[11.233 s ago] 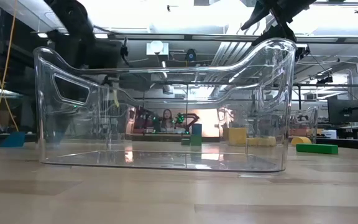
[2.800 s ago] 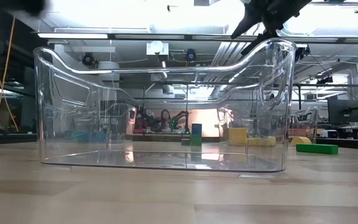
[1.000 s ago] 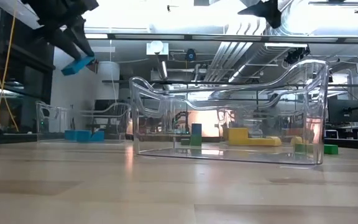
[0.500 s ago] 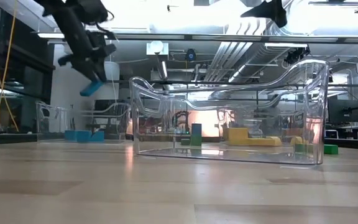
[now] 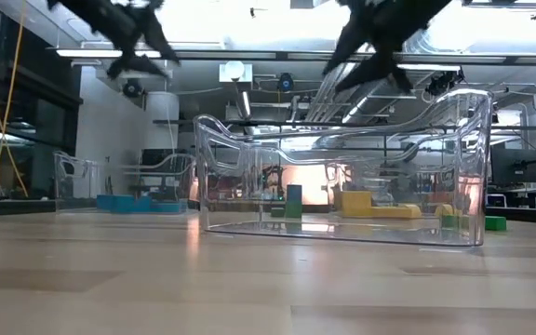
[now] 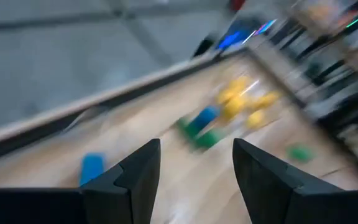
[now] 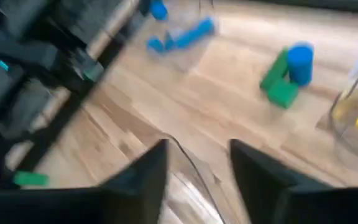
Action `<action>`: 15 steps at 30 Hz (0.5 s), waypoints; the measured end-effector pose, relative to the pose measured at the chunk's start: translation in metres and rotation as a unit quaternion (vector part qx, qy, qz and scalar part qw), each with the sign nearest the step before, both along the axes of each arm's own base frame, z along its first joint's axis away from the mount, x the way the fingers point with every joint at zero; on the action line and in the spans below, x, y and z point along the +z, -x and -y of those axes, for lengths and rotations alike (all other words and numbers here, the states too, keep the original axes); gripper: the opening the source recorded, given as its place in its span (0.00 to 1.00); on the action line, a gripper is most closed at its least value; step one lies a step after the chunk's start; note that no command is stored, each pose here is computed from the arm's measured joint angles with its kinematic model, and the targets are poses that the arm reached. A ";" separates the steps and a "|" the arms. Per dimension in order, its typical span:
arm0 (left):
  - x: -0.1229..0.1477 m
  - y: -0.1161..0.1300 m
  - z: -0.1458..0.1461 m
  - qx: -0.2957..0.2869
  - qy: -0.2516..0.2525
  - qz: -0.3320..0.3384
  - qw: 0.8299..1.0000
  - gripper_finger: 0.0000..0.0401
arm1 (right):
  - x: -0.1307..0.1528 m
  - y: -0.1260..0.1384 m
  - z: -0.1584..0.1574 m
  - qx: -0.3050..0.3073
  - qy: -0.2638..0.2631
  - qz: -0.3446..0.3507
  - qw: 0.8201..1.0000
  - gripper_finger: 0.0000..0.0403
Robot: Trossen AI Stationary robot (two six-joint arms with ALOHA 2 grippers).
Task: Sort blocks
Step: Adjust the bottom transparent bin
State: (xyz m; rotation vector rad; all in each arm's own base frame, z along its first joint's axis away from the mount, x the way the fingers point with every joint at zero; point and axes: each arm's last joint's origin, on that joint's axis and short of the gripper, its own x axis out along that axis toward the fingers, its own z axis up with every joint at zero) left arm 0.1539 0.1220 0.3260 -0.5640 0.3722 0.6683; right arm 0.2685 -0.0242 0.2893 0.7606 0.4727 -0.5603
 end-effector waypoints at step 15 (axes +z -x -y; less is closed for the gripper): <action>0.043 0.048 0.075 -0.067 -0.034 0.187 0.979 0.46 | -0.071 -0.015 -0.002 0.051 -0.016 -0.233 0.971 0.01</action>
